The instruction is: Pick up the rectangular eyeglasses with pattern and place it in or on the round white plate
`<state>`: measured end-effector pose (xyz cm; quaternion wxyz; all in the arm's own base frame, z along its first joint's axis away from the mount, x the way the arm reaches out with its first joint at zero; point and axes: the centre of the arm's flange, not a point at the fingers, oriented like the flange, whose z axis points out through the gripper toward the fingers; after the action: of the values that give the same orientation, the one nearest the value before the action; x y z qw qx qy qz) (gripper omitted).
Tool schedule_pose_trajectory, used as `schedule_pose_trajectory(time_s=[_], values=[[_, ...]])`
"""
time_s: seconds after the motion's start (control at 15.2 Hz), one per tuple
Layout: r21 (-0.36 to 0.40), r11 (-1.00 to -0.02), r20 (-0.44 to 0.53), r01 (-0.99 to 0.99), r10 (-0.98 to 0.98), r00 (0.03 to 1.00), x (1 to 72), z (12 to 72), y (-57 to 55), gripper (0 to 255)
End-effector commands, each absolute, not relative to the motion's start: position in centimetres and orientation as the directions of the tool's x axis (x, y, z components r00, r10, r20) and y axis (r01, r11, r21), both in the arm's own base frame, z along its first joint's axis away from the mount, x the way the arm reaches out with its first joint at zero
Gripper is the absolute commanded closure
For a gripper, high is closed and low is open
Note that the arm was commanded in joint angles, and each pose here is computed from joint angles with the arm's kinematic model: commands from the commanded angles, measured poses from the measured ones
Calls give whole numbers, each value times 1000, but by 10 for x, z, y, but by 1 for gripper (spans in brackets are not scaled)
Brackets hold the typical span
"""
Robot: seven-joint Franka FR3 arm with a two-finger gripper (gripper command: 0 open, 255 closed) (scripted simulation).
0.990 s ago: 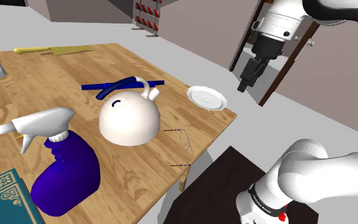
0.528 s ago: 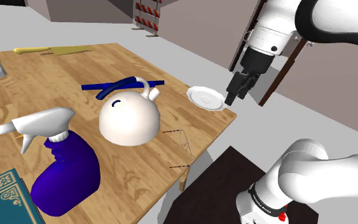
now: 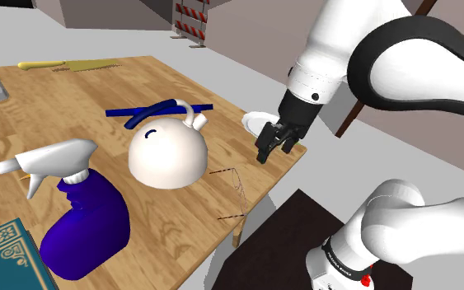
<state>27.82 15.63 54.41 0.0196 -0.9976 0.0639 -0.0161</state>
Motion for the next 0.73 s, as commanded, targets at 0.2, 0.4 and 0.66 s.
schedule_pose_trajectory(time_s=[0.2, 0.4, 0.66], values=[[-35, -980, 53, -197, -199, 979, 283, 511, 215, 0], [-32, -975, 61, -219, -221, 973, 287, 494, 234, 0], [-32, -975, 61, -219, -221, 973, 288, 473, 235, 0]])
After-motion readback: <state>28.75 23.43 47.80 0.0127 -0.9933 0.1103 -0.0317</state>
